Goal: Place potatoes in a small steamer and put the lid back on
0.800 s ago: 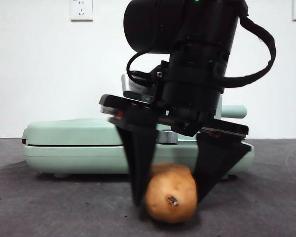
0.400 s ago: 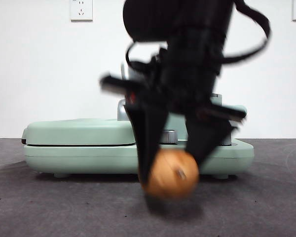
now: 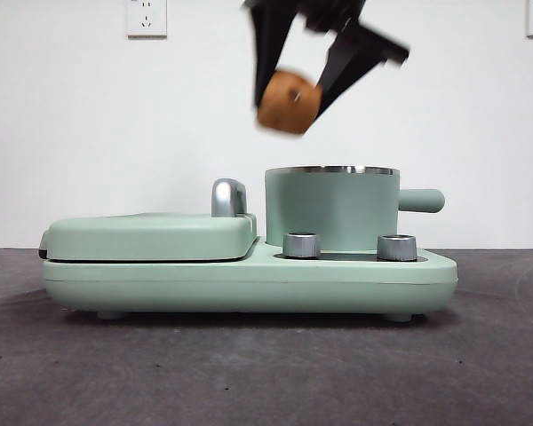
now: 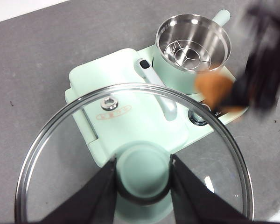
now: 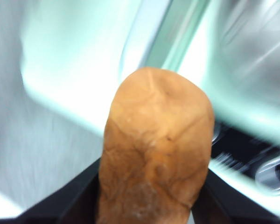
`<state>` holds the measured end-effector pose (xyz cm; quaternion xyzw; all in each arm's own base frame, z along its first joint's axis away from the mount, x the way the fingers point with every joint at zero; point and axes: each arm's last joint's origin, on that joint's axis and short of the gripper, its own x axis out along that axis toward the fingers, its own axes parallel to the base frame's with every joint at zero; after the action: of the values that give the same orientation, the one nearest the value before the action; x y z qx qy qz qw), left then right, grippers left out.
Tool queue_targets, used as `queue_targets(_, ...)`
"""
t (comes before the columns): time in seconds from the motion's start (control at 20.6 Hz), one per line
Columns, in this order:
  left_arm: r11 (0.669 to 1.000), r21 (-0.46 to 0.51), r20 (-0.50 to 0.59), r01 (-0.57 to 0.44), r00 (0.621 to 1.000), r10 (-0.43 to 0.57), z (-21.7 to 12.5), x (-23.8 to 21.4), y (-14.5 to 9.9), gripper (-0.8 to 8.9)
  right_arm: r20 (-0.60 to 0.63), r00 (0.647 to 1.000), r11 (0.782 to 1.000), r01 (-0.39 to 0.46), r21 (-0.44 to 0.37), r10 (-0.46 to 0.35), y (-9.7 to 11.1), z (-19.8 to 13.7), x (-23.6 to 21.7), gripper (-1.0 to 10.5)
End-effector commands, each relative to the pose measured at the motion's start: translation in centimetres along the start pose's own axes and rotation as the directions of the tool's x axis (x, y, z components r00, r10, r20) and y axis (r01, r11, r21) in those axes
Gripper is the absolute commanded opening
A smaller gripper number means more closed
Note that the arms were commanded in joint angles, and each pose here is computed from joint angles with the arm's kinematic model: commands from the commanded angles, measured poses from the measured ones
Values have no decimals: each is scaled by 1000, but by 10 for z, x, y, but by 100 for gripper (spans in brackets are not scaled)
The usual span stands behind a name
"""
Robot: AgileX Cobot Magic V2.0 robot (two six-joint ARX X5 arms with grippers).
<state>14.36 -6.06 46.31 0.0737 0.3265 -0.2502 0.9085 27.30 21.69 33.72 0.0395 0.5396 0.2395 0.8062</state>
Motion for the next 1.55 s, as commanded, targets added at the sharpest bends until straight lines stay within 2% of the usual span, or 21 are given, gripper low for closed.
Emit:
queue_targets(0.05, 1000, -2, 42, 10, 999, -10, 5, -5, -1, 17, 44, 999, 999, 19, -26, -18, -14, 27, -9, 137)
queue_targets(0.24, 1000, -4, 42, 11, 999, -11, 5, -5, -2, 17, 43, 997, 998, 70, -5, -70, -43, 61, -7, 137)
queue_targets(0.48, 1000, -4, 43, 10, 999, -10, 5, -5, -1, 17, 1, 995, 994, 104, 13, -104, -68, 89, 37, 137)
queue_targets(0.78, 1000, -3, 50, 10, 999, -10, 6, -4, -1, 17, -77, 988, 988, 139, 61, -134, -96, 95, 77, 150)
queue_targets(0.87, 1000, -3, 50, 10, 999, -10, 6, -4, -1, 17, -89, 987, 988, 142, 63, -136, -98, 95, 80, 196)
queue_targets(0.97, 1000, -2, 50, 10, 999, -9, 6, -4, -1, 17, -104, 985, 987, 147, 64, -139, -99, 93, 80, 340)
queue_targets(1.07, 1000, -2, 54, 10, 998, -10, 6, -4, -1, 17, -105, 984, 987, 148, 63, -141, -100, 94, 79, 421)
queue_targets(1.26, 1000, 0, 67, 8, 998, -8, 7, -4, -1, 17, -76, 988, 989, 141, 46, -137, -97, 98, 70, 429)
queue_targets(1.4, 1000, 0, 71, 8, 997, -8, 9, -3, -1, 17, -53, 989, 990, 140, 33, -138, -85, 104, 31, 429)
queue_targets(1.55, 1000, -1, 74, 8, 997, -8, 11, 1, 0, 17, -18, 984, 984, 176, -3, -176, -71, 100, -12, 429)
